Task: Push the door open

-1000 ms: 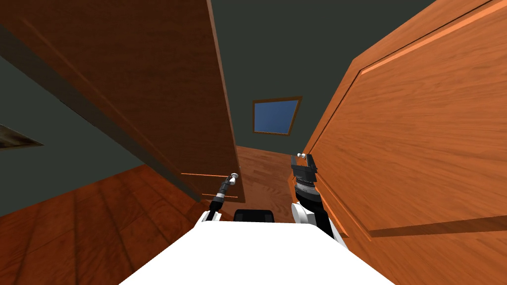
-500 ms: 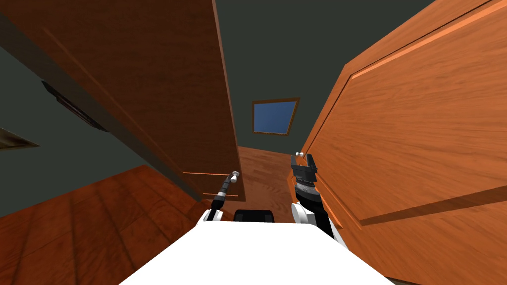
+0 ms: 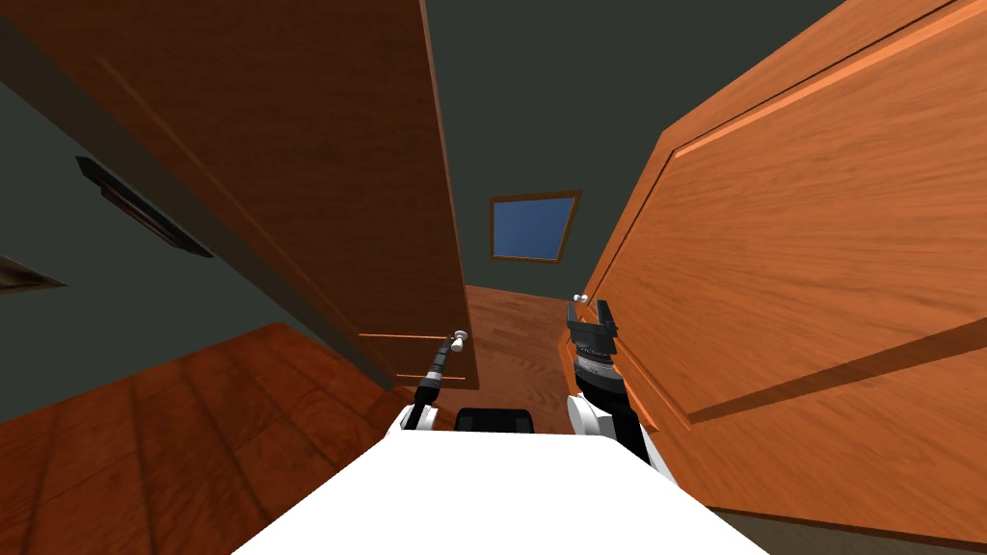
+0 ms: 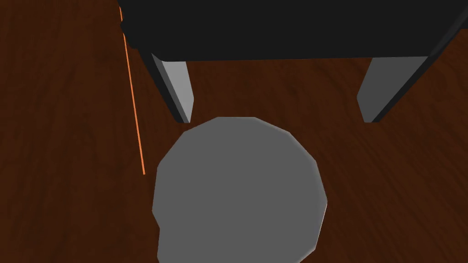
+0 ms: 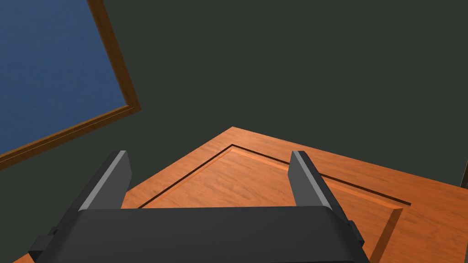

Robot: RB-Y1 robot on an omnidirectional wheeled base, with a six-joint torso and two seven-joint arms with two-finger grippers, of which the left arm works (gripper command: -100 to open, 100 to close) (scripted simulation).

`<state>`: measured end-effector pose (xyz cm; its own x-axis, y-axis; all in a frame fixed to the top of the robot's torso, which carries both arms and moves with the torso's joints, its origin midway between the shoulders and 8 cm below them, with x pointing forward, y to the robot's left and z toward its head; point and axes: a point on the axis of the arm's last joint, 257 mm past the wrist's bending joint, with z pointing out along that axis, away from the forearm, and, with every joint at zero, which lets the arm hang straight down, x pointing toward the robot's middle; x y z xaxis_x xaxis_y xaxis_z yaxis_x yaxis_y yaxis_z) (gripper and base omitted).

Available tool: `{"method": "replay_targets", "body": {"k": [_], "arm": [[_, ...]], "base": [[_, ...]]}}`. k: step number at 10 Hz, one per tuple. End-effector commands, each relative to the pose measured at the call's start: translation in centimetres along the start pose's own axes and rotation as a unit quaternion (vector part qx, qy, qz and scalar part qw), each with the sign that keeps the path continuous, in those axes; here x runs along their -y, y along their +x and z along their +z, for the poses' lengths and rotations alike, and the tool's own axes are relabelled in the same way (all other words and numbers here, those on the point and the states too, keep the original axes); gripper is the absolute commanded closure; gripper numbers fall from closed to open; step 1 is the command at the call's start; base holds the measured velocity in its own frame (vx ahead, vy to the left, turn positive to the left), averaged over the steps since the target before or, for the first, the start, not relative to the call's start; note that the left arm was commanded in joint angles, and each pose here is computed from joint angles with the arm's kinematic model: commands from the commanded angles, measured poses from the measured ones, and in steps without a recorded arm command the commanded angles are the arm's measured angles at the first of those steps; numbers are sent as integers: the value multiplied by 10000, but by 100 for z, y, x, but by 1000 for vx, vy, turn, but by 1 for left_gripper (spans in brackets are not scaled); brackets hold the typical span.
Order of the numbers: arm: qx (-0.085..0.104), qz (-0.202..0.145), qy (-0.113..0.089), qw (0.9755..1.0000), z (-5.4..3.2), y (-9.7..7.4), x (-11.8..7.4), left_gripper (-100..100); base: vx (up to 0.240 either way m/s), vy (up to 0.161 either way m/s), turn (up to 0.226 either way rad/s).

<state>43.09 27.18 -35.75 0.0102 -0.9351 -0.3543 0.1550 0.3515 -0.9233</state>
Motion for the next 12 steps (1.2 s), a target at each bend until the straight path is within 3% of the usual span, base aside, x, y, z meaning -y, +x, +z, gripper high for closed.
{"method": "replay_targets", "body": {"k": [1,3,5,6,7,8,10,11,12], "arm": [[34,-358,3,9994,27,14,7,-100],[62,-654,4,9978,50,28,11,-100],[123,-1181,4,9929,98,65,20,-100],[122,-1267,5,9919,98,65,20,-100],[152,-1541,4,9879,121,84,22,-100],[152,-1573,4,9874,121,84,22,-100],[215,-2120,-2,9770,168,131,26,-100],[215,-2199,0,9753,168,131,26,-100],[246,-2478,-5,9685,190,156,26,-100]], "base": [[-43,21,-20],[-43,27,-28],[-58,29,-29],[-56,27,-20],[-47,24,-23],[-33,16,-15],[-49,28,-34],[-51,28,-25],[-45,23,-28]]}}
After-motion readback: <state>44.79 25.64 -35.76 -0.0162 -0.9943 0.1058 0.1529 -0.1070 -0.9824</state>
